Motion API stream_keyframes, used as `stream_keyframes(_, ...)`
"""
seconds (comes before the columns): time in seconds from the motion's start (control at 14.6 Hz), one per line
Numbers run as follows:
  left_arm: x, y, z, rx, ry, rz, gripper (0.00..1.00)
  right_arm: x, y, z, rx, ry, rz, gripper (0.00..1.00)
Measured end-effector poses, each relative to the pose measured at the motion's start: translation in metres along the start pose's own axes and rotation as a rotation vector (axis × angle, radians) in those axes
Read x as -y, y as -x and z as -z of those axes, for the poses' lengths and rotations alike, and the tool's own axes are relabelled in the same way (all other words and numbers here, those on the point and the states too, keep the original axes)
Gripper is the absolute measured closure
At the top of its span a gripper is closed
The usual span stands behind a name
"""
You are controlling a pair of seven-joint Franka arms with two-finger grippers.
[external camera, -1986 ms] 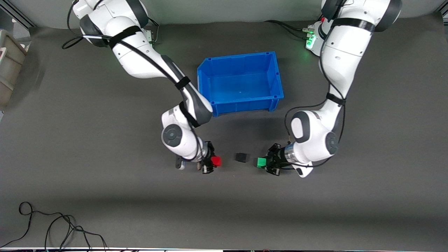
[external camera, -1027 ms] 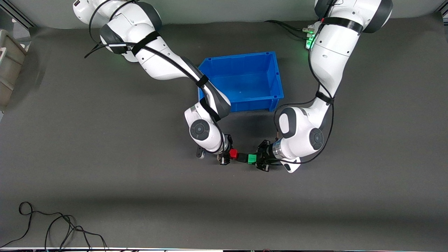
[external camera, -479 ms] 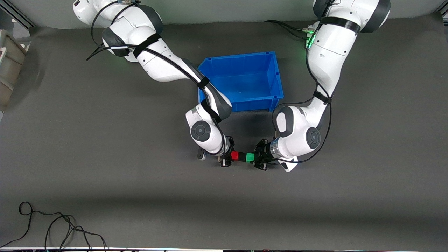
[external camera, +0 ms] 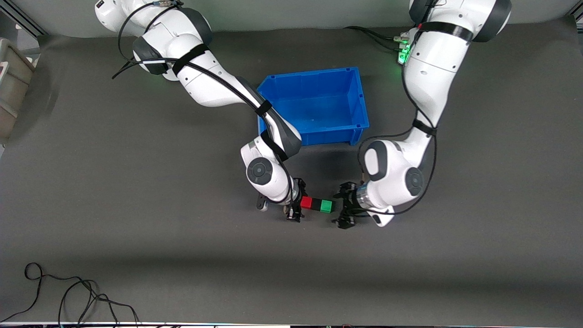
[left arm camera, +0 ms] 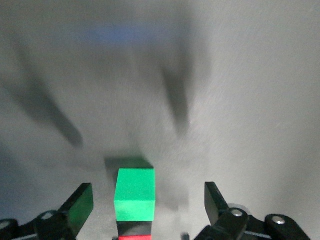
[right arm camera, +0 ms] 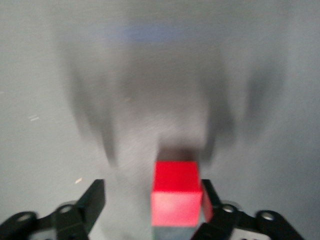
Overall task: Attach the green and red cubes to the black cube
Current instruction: 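Open both grippers and release the red and green cubes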
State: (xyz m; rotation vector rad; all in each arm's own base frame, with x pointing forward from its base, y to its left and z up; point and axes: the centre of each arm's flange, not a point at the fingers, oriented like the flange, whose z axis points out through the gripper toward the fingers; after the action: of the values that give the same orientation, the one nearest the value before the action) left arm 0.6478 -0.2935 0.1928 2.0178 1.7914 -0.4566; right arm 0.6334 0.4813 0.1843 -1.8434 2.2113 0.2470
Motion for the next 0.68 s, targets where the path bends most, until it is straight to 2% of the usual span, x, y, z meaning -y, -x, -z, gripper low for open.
stream_keyframes(0.07, -0.007, -0.013, 0.018, 0.0, -0.021, 0.002, 0.0, 0.007, 0.001, 0.01, 0.004, 0.001, 0.011, 0.0)
stream_keyframes(0.27, -0.024, -0.065, 0.104, 0.001, -0.107, -0.022, 0.0, 0.033, -0.006, 0.066, 0.007, 0.086, 0.065, 0.0)
stream_keyframes(0.41, -0.022, -0.102, 0.166, -0.004, -0.17, -0.102, 0.0, 0.058, -0.023, 0.134, 0.029, 0.17, 0.101, 0.0)
stream_keyframes(0.68, -0.001, -0.156, 0.269, -0.077, -0.286, -0.304, 0.0, 0.089, -0.086, 0.282, 0.084, 0.321, 0.205, 0.0)
